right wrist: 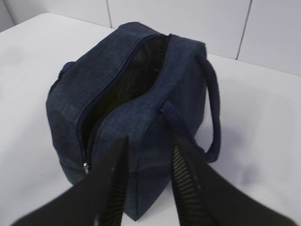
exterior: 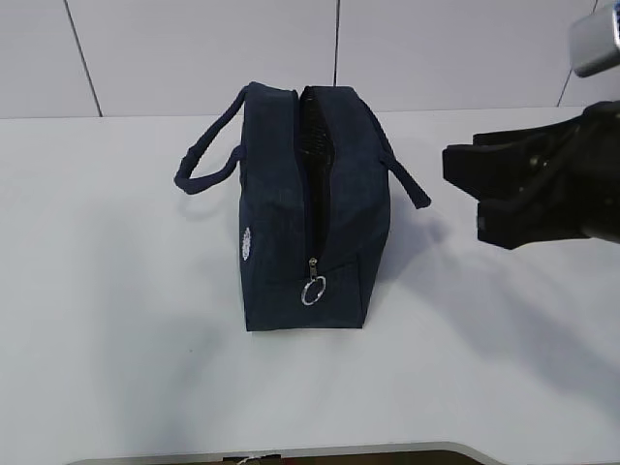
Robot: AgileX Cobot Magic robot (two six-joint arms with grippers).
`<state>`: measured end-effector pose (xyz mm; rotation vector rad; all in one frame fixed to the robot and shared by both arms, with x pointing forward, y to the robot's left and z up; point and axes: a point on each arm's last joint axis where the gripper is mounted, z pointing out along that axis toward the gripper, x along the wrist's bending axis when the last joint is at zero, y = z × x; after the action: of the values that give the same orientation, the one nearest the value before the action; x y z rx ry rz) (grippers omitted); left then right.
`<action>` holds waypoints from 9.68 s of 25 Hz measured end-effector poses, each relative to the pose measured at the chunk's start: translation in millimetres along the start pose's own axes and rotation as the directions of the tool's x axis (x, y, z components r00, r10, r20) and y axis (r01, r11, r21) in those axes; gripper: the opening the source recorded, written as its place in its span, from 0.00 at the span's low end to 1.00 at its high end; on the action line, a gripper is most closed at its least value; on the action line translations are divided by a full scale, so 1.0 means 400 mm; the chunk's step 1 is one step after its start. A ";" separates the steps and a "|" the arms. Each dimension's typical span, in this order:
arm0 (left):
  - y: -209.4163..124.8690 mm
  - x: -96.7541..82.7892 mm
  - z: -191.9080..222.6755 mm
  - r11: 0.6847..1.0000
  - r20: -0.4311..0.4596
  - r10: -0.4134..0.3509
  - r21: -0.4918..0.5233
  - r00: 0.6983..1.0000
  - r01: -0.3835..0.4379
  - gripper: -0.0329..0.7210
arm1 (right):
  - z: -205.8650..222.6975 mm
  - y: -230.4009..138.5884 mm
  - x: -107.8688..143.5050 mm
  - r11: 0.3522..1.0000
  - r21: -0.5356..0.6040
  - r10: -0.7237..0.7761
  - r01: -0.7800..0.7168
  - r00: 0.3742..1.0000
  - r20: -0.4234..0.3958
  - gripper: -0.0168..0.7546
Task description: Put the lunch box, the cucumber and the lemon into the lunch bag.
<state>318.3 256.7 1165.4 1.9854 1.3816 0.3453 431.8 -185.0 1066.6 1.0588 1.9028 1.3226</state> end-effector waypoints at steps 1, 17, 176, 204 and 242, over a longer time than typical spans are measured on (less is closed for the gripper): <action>-0.011 0.000 -0.003 1.000 0.000 0.001 -0.006 1.000 -0.001 0.37 | 0.003 -0.002 0.005 1.000 0.004 -0.003 0.003 1.000 -0.008 0.36; -0.115 -0.004 -0.069 0.990 -0.005 0.050 -0.131 0.999 -0.050 0.37 | 0.018 -0.087 0.048 0.997 0.075 -0.010 0.016 0.997 -0.075 0.34; -0.215 -0.033 -0.020 0.986 0.199 0.008 -0.168 0.980 0.026 0.36 | 0.304 -0.342 0.123 0.998 -0.054 0.029 -0.045 0.964 -0.266 0.03; -0.071 0.002 0.222 0.999 0.176 0.031 0.035 0.984 -0.038 0.37 | 0.207 -0.214 0.110 0.998 -0.048 -0.038 0.027 0.970 -0.240 0.03; 0.003 -0.125 0.654 0.956 0.130 0.291 -0.079 0.948 -0.283 0.45 | 0.216 -0.001 0.085 0.982 0.093 -0.148 0.161 0.980 -0.136 0.03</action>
<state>447.3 111.5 983.1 2.1203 0.9843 0.3651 484.4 -114.7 1036.5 0.8723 2.1234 1.2411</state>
